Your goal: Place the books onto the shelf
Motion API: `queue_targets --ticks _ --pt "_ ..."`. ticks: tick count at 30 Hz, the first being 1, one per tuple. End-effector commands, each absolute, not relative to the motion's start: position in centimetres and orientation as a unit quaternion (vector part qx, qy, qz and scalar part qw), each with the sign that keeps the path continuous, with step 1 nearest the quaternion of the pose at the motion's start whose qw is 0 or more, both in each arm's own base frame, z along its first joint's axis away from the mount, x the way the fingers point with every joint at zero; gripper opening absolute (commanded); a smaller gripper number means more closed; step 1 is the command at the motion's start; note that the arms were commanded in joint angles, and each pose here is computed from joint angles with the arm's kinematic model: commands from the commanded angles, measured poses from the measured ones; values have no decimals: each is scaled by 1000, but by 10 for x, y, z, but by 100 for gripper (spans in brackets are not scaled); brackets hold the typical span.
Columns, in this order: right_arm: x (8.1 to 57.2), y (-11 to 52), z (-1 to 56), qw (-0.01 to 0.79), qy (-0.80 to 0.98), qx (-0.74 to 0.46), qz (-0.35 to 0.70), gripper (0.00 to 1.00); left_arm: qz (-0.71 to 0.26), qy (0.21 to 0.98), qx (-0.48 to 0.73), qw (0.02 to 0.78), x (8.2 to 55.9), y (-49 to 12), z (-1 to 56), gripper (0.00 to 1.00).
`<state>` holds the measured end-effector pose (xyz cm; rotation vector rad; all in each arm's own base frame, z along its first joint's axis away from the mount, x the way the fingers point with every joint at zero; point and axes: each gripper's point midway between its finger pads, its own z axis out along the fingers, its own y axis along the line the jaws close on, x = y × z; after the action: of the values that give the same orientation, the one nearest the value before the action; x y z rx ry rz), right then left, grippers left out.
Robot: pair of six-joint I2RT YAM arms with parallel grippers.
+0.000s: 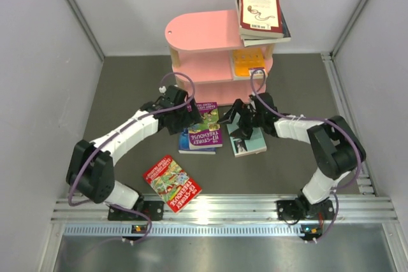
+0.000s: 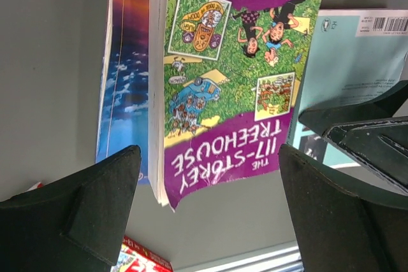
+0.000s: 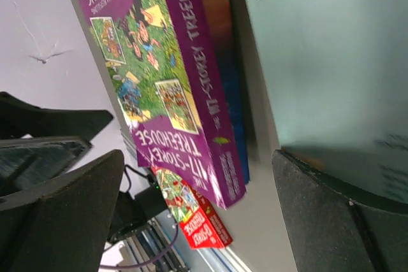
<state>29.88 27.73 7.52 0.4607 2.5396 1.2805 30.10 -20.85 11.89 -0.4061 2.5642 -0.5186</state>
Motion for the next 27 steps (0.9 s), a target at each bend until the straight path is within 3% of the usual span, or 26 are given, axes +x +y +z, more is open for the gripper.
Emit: queue_targets --ticks 1,9,10,16,19,22,27 --pt "317 307 92 163 857 130 471 98 -203 933 -142 261 312 -212 110 94" --pt "304 332 59 124 877 124 447 88 -242 943 -138 180 298 -236 64 90" --pt "302 331 59 124 878 123 446 84 -247 943 -143 173 295 -238 61 90" --pt "278 309 58 129 886 130 426 29 -272 934 -159 166 285 -241 60 86" --pt "271 302 63 136 885 131 425 12 -279 931 -167 164 279 -242 61 85" --pt "268 302 81 145 881 112 435 0 -286 928 -171 168 268 -240 68 85" --pt "261 299 144 187 865 59 462 0 -315 914 -181 180 254 -237 88 88"
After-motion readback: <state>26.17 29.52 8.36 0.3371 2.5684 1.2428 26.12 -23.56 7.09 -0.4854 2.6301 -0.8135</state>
